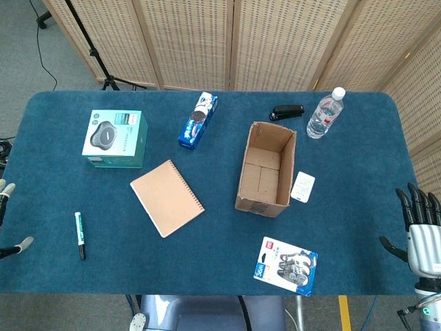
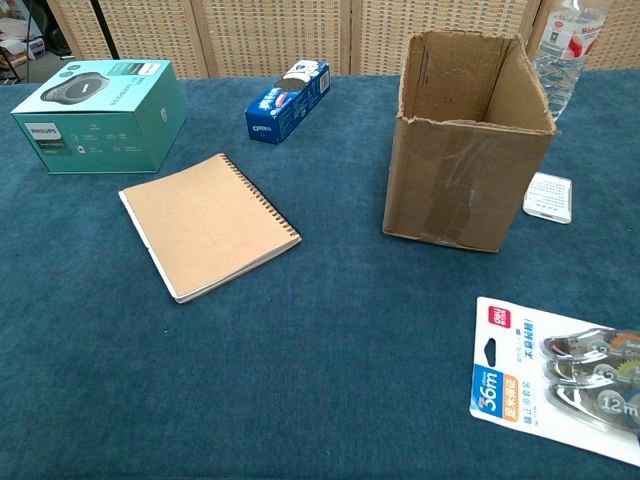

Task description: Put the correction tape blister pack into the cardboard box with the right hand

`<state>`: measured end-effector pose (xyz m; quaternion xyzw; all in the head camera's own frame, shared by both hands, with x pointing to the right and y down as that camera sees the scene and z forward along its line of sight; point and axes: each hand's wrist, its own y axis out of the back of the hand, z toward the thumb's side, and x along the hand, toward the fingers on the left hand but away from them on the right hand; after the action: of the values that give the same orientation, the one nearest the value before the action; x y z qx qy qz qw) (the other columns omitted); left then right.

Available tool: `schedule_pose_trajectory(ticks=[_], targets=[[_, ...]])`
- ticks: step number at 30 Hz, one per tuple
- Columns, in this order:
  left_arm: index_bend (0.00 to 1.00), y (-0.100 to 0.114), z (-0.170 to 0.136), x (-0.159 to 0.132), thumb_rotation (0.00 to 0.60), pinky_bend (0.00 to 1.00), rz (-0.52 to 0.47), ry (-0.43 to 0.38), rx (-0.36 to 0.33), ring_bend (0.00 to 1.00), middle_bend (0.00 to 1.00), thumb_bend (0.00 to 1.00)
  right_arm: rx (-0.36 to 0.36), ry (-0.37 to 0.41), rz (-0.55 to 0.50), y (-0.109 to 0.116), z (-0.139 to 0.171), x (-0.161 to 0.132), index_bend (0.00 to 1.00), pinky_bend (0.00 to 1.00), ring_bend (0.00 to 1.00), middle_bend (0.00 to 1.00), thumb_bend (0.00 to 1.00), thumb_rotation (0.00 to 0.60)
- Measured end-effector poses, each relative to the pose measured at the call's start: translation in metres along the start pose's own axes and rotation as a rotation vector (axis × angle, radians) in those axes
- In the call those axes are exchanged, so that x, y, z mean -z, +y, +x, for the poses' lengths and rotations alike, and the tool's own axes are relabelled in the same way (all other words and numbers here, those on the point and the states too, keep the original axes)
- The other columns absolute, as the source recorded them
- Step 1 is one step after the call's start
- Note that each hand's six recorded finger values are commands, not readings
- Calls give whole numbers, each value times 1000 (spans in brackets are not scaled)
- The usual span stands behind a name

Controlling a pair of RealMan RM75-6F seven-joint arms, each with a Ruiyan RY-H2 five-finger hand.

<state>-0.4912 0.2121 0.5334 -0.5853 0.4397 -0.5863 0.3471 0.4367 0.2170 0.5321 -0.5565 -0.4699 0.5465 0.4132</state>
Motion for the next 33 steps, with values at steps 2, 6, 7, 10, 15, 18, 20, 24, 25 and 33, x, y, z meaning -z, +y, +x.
schedule_pose_trajectory(ticks=[2, 6, 7, 10, 15, 18, 20, 24, 25, 33], targets=[[0, 0, 0, 0, 600, 0, 0, -3, 2, 0, 0, 0, -7, -5, 8, 0, 1, 0, 0, 0, 0, 0, 0, 600], [0, -1, 0, 1, 600, 0, 2, -7, 6, 0, 0, 0, -25, -8, 13, -2, 3, -1, 0, 0, 0, 0, 0, 600], [0, -1, 0, 1, 600, 0, 2, -7, 7, 0, 0, 0, -30, -7, 13, -2, 3, -2, 0, 0, 0, 0, 0, 600], [0, -1, 0, 1, 600, 0, 0, -6, 6, 0, 0, 0, -55, -8, 5, -4, 7, -3, 0, 0, 0, 0, 0, 600], [0, -3, 1, -2, 600, 0, 8, -13, 8, 0, 0, 0, -188, 26, -7, -12, 22, -9, 0, 0, 0, 0, 0, 600], [0, -7, 2, -2, 600, 0, 19, -12, 21, 0, 0, 0, -303, 100, 0, -21, 35, -16, 0, 0, 0, 0, 0, 600], [0, -8, 3, -2, 600, 0, 22, -8, 24, 0, 0, 0, -375, 167, 9, -28, 45, -24, 0, 0, 0, 0, 0, 600], [0, -8, 4, -3, 600, 0, 22, -4, 20, 0, 0, 0, -494, 309, 16, -44, 63, -43, 0, 0, 0, 0, 0, 600], [0, -8, 4, -3, 600, 0, 22, -3, 21, 0, 0, 0, -525, 352, 19, -50, 67, -50, 0, 0, 0, 0, 0, 600], [0, -10, 6, -2, 600, 0, 27, 6, 24, 0, 0, 0, -560, 475, 65, -78, 66, -80, 0, 0, 0, 0, 0, 600]])
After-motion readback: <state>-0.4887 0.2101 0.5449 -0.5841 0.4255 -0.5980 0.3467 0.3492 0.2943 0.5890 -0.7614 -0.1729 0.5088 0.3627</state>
